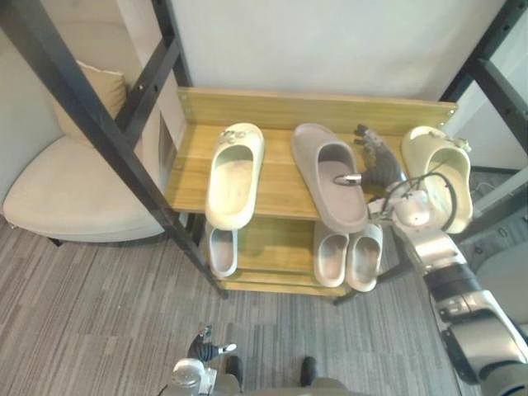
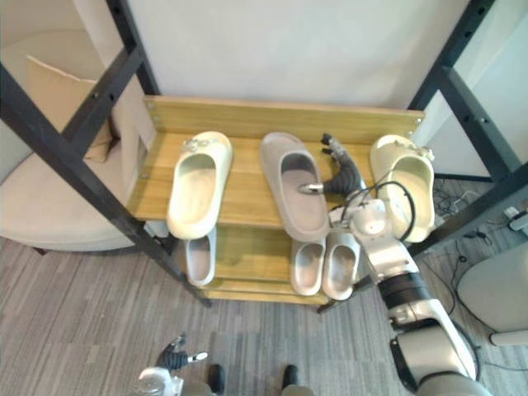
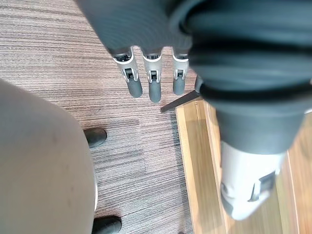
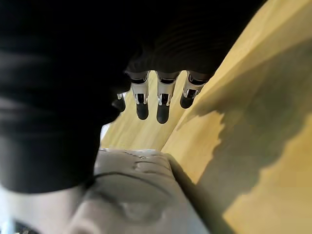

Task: Organize the slippers on the shoe rack

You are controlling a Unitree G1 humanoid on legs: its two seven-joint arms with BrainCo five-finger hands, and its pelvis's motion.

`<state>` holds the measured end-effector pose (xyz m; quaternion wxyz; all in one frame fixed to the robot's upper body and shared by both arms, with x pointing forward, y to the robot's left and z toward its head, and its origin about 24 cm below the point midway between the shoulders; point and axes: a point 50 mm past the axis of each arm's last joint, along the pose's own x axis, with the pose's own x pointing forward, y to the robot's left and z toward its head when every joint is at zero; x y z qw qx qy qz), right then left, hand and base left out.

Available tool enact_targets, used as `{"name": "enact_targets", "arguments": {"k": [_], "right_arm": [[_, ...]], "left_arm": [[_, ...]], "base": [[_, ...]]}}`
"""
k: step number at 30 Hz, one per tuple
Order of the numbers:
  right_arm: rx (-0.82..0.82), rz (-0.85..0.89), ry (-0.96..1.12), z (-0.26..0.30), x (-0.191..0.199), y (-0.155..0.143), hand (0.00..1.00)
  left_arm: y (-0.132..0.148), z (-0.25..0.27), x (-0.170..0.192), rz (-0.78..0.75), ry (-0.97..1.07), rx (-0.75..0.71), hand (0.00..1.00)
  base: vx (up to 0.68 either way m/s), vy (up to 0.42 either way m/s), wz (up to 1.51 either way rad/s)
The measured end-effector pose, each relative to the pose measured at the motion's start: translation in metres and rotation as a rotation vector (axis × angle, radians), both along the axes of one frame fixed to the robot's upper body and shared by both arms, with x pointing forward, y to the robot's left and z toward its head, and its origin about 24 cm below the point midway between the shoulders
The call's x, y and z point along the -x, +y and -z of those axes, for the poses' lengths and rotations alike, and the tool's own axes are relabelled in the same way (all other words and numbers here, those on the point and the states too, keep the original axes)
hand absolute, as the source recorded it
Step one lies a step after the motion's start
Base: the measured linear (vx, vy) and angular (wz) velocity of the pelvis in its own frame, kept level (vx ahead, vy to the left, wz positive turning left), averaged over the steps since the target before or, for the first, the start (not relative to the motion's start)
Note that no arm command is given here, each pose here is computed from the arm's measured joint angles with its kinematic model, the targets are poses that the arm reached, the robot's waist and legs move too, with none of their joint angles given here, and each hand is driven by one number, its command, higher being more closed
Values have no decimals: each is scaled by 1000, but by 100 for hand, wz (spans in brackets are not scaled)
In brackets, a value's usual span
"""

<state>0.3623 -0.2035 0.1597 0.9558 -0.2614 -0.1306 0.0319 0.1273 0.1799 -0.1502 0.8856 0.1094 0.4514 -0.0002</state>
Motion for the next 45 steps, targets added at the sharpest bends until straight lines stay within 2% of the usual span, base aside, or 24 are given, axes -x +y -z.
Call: {"name": "enact_targets", "arguments": {"k": [20, 33, 45], "right_arm": [[6, 5, -16, -14, -13, 5, 100], [-59, -77, -62, 3, 29, 11, 100], [-166, -146, -302, -20, 90, 13, 100]], "left_arm": [[3, -3, -7, -7, -17, -10, 0], [4, -1, -5, -6, 0, -10, 0], [3, 3, 10, 12, 44, -4, 0]], "base": [[-36, -13, 3], [-12, -2, -3], [-9, -2, -1]]}}
